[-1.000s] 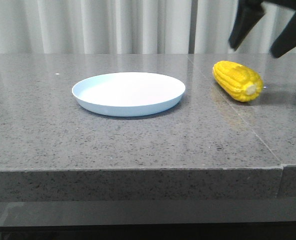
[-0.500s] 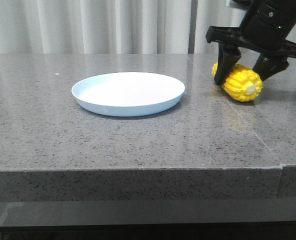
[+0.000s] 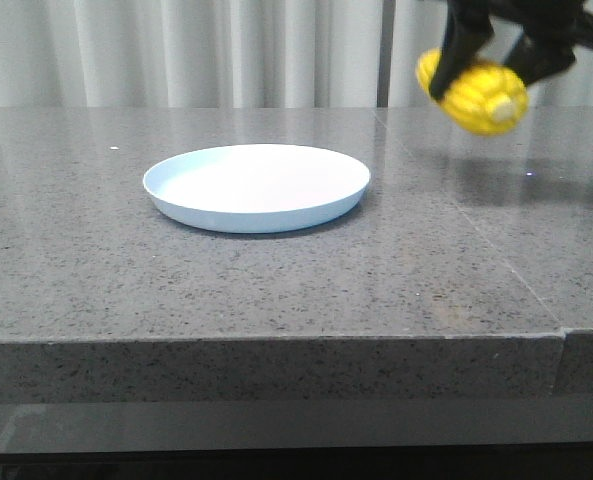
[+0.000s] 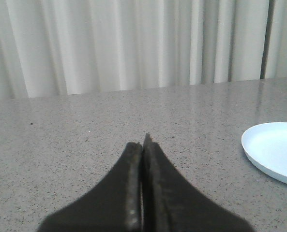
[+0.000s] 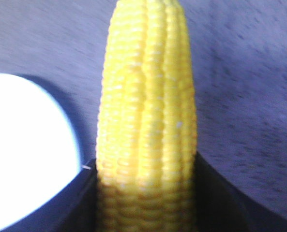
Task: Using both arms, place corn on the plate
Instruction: 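Lift the corn with the right gripper and carry it over the plate, then lower the corn onto the plate and open the right gripper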
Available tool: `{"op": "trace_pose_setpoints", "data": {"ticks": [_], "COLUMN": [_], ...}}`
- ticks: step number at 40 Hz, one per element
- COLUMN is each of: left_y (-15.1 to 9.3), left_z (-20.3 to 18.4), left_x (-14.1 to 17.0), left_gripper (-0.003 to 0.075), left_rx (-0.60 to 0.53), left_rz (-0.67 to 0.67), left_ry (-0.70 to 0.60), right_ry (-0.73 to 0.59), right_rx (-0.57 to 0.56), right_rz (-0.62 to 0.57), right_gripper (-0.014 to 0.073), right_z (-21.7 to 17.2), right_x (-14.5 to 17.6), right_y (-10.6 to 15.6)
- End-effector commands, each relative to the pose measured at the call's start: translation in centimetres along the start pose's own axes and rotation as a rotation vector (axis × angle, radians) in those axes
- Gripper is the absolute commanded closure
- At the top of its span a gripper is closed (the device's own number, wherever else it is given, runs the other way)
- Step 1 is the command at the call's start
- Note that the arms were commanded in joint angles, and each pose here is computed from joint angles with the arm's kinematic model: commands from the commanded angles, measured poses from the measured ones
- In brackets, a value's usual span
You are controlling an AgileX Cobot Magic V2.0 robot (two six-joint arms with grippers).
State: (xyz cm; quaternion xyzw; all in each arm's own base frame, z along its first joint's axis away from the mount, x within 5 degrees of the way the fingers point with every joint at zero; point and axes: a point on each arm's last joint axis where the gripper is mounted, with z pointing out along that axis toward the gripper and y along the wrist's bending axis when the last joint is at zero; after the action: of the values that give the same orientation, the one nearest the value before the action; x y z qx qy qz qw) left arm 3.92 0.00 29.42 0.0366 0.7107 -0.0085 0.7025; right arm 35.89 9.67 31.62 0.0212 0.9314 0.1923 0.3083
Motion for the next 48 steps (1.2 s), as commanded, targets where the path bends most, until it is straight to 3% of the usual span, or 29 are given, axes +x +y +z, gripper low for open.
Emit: {"op": "trace_pose_setpoints", "data": {"ticks": [1,15,28,37,46,48], "left_y": [0.0,0.0,0.0,0.0,0.0,0.0], "left_z": [-0.2,-0.2,-0.2,-0.2,-0.2,-0.2], "left_x": [-1.5,-1.5,-1.5,-1.5,-1.5,-1.5], "left_gripper": [0.0741,0.0741,0.0741,0.0741,0.0741,0.0741], "left_rx": [0.012,0.012,0.012,0.012,0.012,0.012], "left_rz": [0.000,0.000,0.000,0.000,0.000,0.000], "left_ry": [-0.093,-0.093,-0.093,-0.093,-0.093,-0.093], "right_ry": [-0.136,-0.039,0.010,0.028,0.022,0.011], "right_rx": [-0.135,-0.287,-0.263,-0.250,-0.254,-0.260], "right_rz": [0.028,0.017,0.017,0.022,0.020,0.018], "right_gripper": [0.0475,0.0475,0.0459,0.0282,-0.0022,-0.0047], "right_z": [-3.2,0.8,5.0,6.0,5.7,5.2], "right_x": [-1.2,1.9,3.2,3.5,3.4,3.3], "right_y": [3.0,9.2,9.7,9.5,9.5,9.7]}}
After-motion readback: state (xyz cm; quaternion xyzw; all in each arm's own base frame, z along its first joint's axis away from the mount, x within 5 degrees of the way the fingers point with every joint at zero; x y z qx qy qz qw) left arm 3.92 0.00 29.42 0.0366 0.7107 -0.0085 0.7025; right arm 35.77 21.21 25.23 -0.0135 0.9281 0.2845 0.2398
